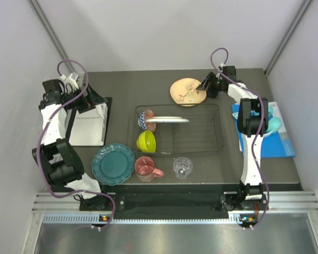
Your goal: Load the mixed dishes into the dish rack
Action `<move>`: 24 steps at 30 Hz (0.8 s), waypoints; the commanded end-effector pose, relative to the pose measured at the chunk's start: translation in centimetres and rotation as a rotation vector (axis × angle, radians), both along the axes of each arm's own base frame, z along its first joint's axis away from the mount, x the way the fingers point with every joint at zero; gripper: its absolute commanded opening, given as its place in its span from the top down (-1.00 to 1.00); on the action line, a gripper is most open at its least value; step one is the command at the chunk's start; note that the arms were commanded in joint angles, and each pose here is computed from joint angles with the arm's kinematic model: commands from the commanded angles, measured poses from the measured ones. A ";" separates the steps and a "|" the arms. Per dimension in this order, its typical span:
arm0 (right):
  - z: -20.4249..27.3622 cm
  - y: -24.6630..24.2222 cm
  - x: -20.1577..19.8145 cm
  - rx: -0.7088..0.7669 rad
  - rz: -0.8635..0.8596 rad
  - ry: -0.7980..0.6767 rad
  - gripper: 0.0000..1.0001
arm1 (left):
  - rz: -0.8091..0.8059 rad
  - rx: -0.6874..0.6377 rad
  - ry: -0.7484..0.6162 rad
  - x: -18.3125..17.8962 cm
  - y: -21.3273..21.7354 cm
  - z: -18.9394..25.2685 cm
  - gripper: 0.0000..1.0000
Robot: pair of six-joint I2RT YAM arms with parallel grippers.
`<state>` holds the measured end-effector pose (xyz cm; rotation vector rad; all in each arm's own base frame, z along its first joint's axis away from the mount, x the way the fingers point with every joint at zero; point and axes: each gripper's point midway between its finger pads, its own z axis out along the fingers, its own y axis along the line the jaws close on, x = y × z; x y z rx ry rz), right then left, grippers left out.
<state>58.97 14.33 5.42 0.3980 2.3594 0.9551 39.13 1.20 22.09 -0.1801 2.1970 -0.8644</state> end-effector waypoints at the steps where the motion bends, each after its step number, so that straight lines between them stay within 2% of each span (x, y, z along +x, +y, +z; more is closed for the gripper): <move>1: -5.5 1.9 -2.9 -0.018 0.015 0.157 0.05 | -0.024 0.033 -0.100 1.1 0.1 2.2 -0.98; 2: -5.7 2.0 -3.1 -0.022 0.017 0.163 0.26 | -0.024 0.034 -0.102 1.1 0.2 2.2 -0.98; 3: -6.2 2.0 -3.3 -0.023 0.016 0.175 0.60 | -0.025 0.037 -0.102 1.1 0.2 2.2 -0.98; 4: -6.5 2.1 -3.4 -0.026 0.018 0.182 0.85 | -0.024 0.040 -0.105 1.0 0.2 2.3 -0.98; 5: -6.6 2.1 -3.4 -0.029 0.018 0.185 1.00 | -0.026 0.045 -0.109 0.8 0.2 2.4 -0.98; 10: -5.5 2.4 -3.5 -0.034 0.049 0.136 1.00 | -0.029 0.061 -0.107 0.4 0.2 2.3 -0.98; 14: -0.5 2.8 -2.6 -0.011 0.092 -0.035 1.00 | -0.028 0.072 -0.102 0.2 0.2 2.0 -0.98; 21: 16.1 1.1 -1.3 -0.112 0.085 -0.457 1.00 | -0.027 0.067 -0.089 0.0 0.2 1.5 -0.98; 24: 21.4 0.2 -1.5 -0.159 0.063 -0.582 1.00 | -0.027 0.073 -0.092 -0.2 0.1 1.5 -0.98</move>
